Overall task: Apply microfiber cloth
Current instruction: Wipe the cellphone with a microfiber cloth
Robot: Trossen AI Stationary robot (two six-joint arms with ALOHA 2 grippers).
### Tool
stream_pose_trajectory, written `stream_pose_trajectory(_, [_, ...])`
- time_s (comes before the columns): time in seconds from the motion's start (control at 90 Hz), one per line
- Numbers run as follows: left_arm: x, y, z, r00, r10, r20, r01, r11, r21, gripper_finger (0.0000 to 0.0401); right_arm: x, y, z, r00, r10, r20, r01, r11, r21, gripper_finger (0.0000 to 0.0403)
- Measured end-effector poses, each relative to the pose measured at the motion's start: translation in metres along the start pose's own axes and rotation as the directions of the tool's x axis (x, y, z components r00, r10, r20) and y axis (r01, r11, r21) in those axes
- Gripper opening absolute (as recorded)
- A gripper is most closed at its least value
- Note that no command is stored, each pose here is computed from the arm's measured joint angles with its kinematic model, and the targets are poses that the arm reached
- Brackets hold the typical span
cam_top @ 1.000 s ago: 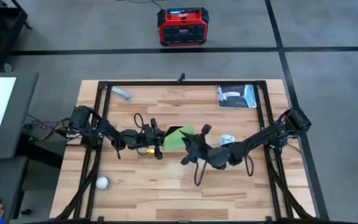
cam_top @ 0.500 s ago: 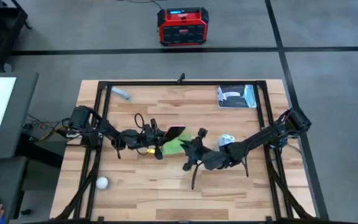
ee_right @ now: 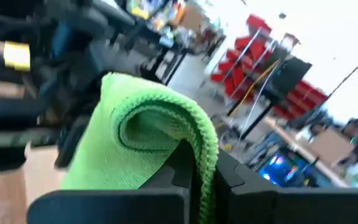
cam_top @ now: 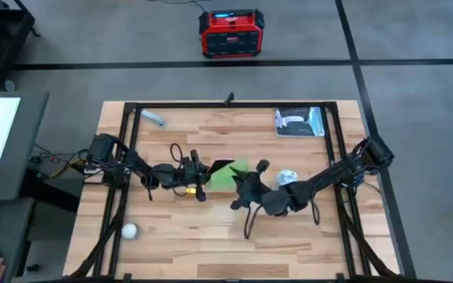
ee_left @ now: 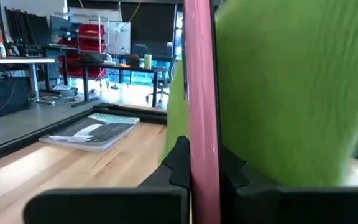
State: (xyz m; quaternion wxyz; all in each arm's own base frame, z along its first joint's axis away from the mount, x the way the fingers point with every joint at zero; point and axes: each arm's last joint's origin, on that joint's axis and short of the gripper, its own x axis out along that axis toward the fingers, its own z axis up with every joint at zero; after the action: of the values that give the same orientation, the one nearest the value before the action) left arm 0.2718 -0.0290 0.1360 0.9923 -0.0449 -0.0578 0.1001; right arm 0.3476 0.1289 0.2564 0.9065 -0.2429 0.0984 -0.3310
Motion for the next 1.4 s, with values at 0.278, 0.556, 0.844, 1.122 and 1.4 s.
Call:
stream_pose_trajectory(0.278, [0.0, 0.0, 0.0, 1.0, 0.0, 0.001, 0.0, 1.0, -0.001, 0.0002, 0.0, 0.007, -0.011, 0.994, 0.107, -0.033, -0.106, 0.994, 0.025, 0.0])
stream_pose_trajectory(0.556, [0.0, 0.0, 0.0, 1.0, 0.0, 0.001, 0.0, 1.0, -0.001, 0.0002, 0.006, 0.014, -0.034, 0.923, 0.358, -0.14, -0.33, 0.925, 0.191, 0.0])
stream_pose_trajectory(0.844, [0.0, 0.0, 0.0, 1.0, 0.0, -0.002, 0.0, 1.0, -0.005, 0.0002, 0.003, 0.009, -0.027, 0.983, 0.132, -0.131, -0.128, 0.991, 0.042, 0.0])
stream_pose_trajectory(1.122, [0.0, 0.0, -0.005, 0.999, 0.003, -0.048, -0.003, 1.0, 0.004, 0.0002, 0.0, 0.002, -0.008, 0.998, -0.031, -0.061, 0.025, 0.995, -0.096, 0.0])
stream_pose_trajectory(1.4, [-0.001, 0.0, -0.009, 0.996, 0.002, -0.084, 0.0, 1.0, 0.017, 0.0002, -0.001, -0.004, -0.004, 0.981, -0.167, -0.095, 0.144, 0.967, -0.208, 0.0])
